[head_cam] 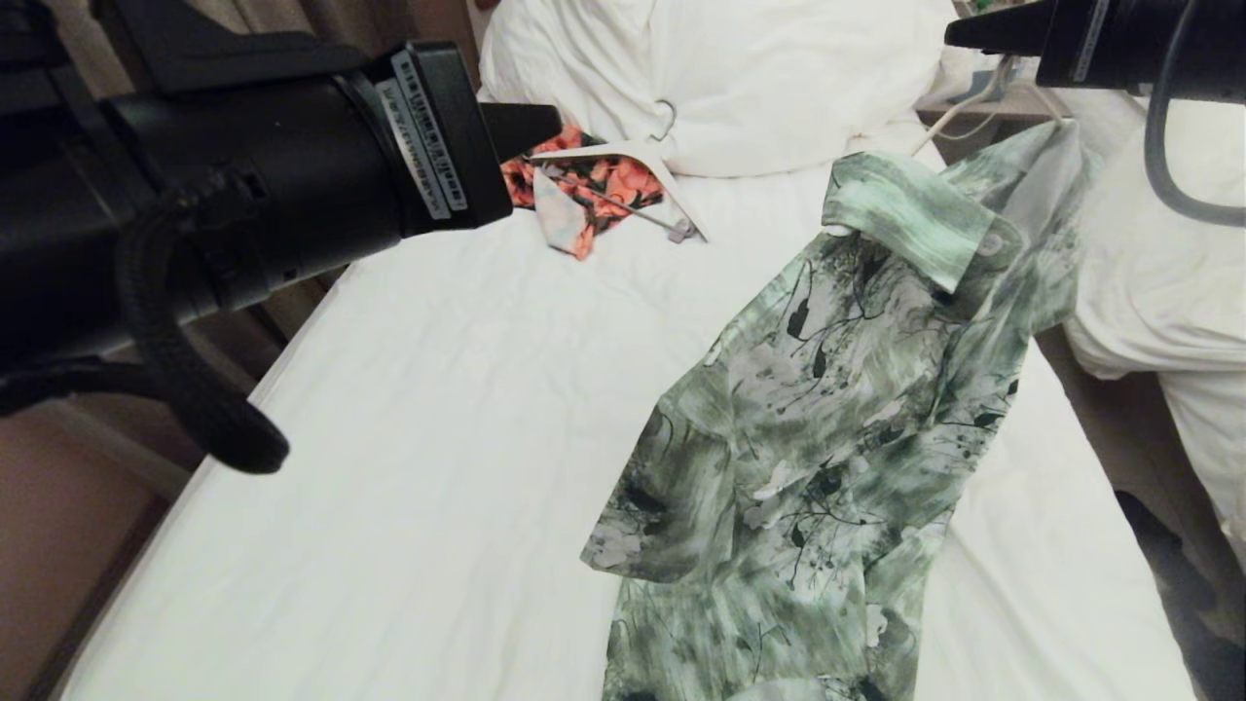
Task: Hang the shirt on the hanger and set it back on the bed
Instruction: Take the clothes hanger out of the clothes
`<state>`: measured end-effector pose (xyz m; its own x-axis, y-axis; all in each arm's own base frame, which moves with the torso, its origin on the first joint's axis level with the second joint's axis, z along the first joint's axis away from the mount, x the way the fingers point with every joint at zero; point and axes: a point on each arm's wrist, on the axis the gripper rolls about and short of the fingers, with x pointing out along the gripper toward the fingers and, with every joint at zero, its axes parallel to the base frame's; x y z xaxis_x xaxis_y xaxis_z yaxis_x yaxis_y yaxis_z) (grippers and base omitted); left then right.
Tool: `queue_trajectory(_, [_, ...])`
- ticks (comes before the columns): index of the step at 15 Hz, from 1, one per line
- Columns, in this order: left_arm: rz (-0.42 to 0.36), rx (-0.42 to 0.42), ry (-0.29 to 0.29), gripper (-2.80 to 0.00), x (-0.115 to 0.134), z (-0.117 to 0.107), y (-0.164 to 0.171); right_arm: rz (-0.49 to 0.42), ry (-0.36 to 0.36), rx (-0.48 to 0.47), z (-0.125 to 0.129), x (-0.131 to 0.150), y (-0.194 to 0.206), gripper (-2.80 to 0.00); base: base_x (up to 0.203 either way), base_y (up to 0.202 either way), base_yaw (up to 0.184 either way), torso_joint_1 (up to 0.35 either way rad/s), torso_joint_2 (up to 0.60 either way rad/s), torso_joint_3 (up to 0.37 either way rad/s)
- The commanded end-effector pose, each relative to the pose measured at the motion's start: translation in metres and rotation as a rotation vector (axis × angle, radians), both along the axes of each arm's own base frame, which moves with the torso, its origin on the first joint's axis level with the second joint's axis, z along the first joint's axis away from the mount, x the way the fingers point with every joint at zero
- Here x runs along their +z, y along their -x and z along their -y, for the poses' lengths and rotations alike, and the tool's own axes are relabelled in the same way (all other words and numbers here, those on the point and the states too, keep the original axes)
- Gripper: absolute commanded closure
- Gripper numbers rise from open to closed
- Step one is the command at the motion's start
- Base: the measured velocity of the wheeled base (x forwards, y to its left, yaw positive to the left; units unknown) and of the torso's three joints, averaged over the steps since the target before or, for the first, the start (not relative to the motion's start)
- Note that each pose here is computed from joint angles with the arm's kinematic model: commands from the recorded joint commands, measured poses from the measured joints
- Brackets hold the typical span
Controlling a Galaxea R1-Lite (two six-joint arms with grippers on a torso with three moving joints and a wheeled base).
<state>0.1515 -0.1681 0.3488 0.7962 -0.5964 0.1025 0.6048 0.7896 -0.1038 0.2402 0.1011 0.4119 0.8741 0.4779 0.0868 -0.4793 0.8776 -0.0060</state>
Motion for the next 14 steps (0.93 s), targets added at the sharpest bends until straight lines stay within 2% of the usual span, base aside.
queue_trajectory(1, [-0.033, 0.001, -0.037, 0.0, 0.0, -0.004, 0.003, 0.036, -0.01, -0.012, 0.003, 0.004, -0.001, 0.0, 0.0, 0.0, 0.0, 0.149, -0.52, -0.365])
queue_trajectory(2, [-0.049, 0.001, -0.055, 0.0, -0.001, -0.004, 0.004, 0.072, -0.009, -0.022, 0.005, 0.007, -0.002, 0.0, 0.0, 0.0, 0.0, 0.162, -0.52, -0.362])
queue_trajectory(5, [-0.046, -0.005, -0.094, 0.0, -0.005, -0.002, 0.004, 0.083, 0.015, -0.045, 0.009, 0.005, -0.007, 0.0, 0.0, 0.0, 0.0, 0.177, -0.53, -0.364])
queue_trajectory(7, [-0.049, -0.003, -0.104, 0.0, -0.005, -0.003, 0.004, 0.115, 0.045, -0.067, 0.011, 0.005, -0.011, 0.0, 0.0, 0.0, 0.0, 0.196, -0.56, -0.364])
queue_trajectory(14, [-0.07, -0.007, -0.126, 0.0, -0.002, -0.009, 0.01, 0.219, 0.03, -0.086, 0.009, 0.004, -0.015, 0.0, 0.0, 0.0, 0.0, 0.226, -0.58, -0.356])
